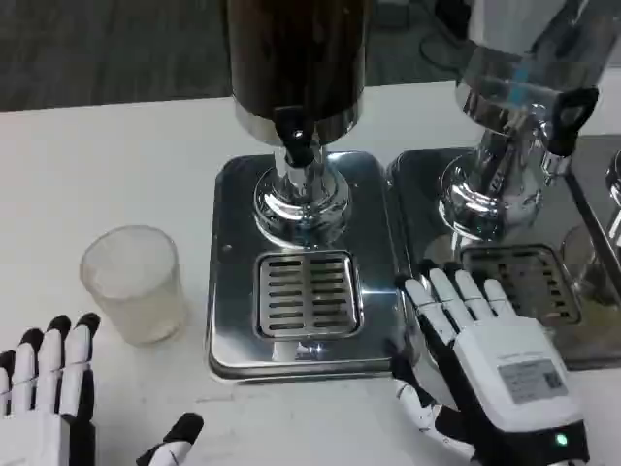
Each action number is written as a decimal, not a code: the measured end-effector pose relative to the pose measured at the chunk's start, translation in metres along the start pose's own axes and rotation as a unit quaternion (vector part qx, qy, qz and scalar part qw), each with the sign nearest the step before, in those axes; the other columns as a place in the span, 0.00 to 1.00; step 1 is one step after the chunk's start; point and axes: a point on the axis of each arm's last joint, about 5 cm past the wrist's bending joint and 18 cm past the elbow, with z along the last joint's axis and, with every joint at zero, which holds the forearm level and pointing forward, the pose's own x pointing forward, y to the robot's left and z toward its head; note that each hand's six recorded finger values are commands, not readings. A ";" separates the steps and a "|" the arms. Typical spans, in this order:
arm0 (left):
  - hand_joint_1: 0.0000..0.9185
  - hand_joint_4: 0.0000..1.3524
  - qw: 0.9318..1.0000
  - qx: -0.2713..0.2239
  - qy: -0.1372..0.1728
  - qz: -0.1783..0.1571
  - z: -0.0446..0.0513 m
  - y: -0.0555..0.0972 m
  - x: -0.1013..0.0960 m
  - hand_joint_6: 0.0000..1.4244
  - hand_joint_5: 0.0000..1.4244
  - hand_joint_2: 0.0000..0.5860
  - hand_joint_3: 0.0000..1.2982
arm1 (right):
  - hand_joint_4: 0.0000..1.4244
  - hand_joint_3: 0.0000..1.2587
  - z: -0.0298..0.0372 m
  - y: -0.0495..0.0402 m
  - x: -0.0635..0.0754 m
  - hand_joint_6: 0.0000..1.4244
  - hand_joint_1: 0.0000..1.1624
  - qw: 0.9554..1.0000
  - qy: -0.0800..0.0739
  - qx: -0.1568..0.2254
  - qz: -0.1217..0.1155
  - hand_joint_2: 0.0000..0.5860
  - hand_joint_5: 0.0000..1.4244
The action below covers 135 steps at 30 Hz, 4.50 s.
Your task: Grasp the cup under the faucet to collect the drink, then remove the cup.
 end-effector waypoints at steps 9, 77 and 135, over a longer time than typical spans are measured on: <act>0.00 0.00 1.000 -0.007 0.007 0.001 0.0002 0.000 0.000 0.00 0.00 0.25 0.05 | 0.00 0.07 0.0000 0.0002 0.000 0.00 0.23 1.000 0.001 0.004 0.002 0.81 0.00; 0.08 0.00 0.977 -0.198 0.083 -0.008 -0.0208 -0.016 0.104 0.00 0.00 0.00 0.00 | 0.00 0.08 -0.0023 -0.0146 0.000 0.00 0.23 1.000 0.019 0.004 0.023 0.81 0.00; 0.48 0.28 0.975 -0.208 0.060 0.051 -0.0099 -0.048 0.123 0.49 0.46 0.12 0.23 | 0.00 0.08 0.0018 -0.0133 -0.006 0.05 0.25 0.999 0.032 0.020 0.023 0.78 0.00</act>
